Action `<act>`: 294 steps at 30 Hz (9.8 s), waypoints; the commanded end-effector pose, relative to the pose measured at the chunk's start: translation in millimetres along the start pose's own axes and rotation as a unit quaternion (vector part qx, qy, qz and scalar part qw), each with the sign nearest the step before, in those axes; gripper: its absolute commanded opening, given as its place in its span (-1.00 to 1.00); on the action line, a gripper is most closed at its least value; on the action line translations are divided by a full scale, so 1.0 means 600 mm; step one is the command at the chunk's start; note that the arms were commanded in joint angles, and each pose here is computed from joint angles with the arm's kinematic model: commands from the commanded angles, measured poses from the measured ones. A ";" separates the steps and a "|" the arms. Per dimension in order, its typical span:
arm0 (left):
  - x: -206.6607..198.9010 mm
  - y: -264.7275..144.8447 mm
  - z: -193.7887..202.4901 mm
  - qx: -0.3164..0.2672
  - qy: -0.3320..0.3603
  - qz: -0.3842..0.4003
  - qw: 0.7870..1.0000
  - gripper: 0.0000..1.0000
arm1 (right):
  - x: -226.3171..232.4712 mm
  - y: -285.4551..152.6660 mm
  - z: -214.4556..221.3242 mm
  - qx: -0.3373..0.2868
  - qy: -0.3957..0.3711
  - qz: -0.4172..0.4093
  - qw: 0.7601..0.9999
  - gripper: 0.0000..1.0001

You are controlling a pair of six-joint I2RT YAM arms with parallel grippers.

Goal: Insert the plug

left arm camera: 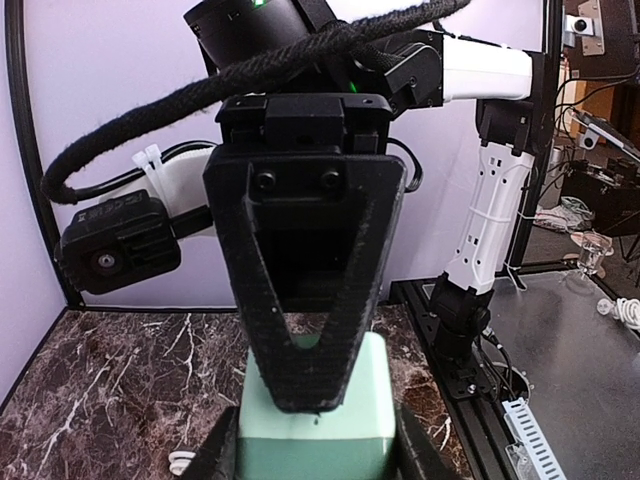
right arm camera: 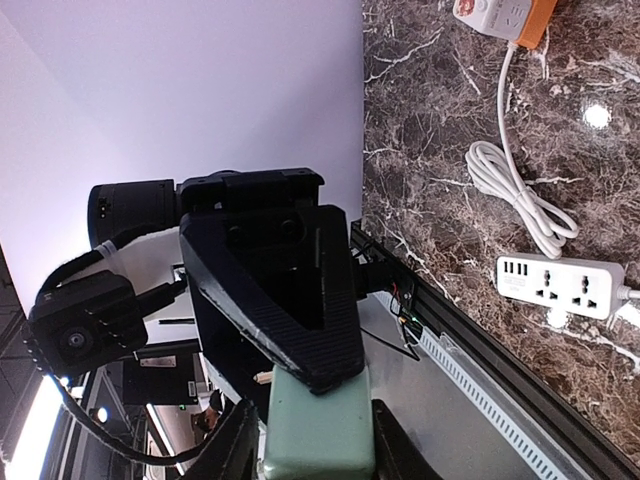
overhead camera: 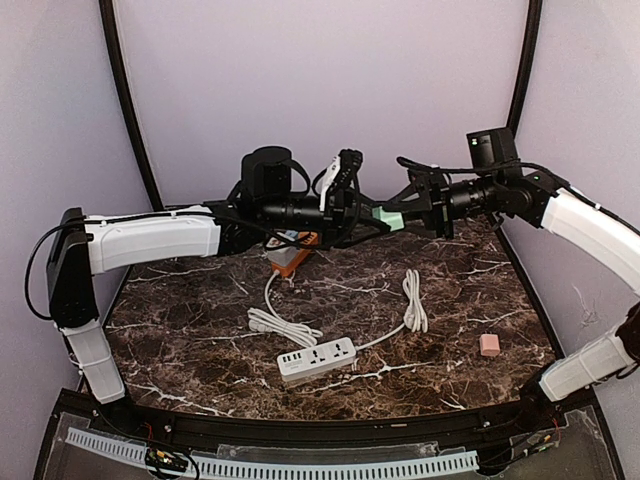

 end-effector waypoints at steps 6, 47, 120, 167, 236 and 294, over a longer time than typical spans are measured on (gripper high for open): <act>-0.002 0.013 -0.011 -0.001 0.011 0.009 1.000 -0.98 | 0.014 -0.001 0.009 0.019 -0.017 -0.008 1.000 -0.31; -0.091 -0.096 0.007 0.153 0.000 -0.102 0.983 0.97 | 0.032 -0.011 -0.025 -0.052 -0.330 0.160 0.929 -1.00; -0.250 -0.123 0.336 0.484 0.071 0.123 0.863 -0.19 | -0.170 0.048 0.058 0.104 -0.471 0.324 0.814 -1.00; -0.233 -0.202 0.187 0.423 0.101 -0.100 0.895 0.97 | -0.170 0.205 0.101 0.230 -0.550 0.324 0.735 -1.00; -0.219 -0.261 0.140 0.370 0.068 -0.234 0.897 0.95 | -0.276 0.302 0.120 0.324 -0.526 0.438 0.653 -1.00; -0.227 -0.275 0.148 0.376 0.069 -0.239 0.892 0.93 | -0.345 0.399 0.139 0.348 -0.505 0.500 0.611 -0.81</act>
Point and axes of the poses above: each gripper's point midway between its finger pads, its own y axis out along the fingers, its own x axis along the line the jaws close on, z = x × y, the point moved 10 cm from there along -y, back along the fingers, and after that the axes turned 13 degrees about y, right-handed, at the moved point
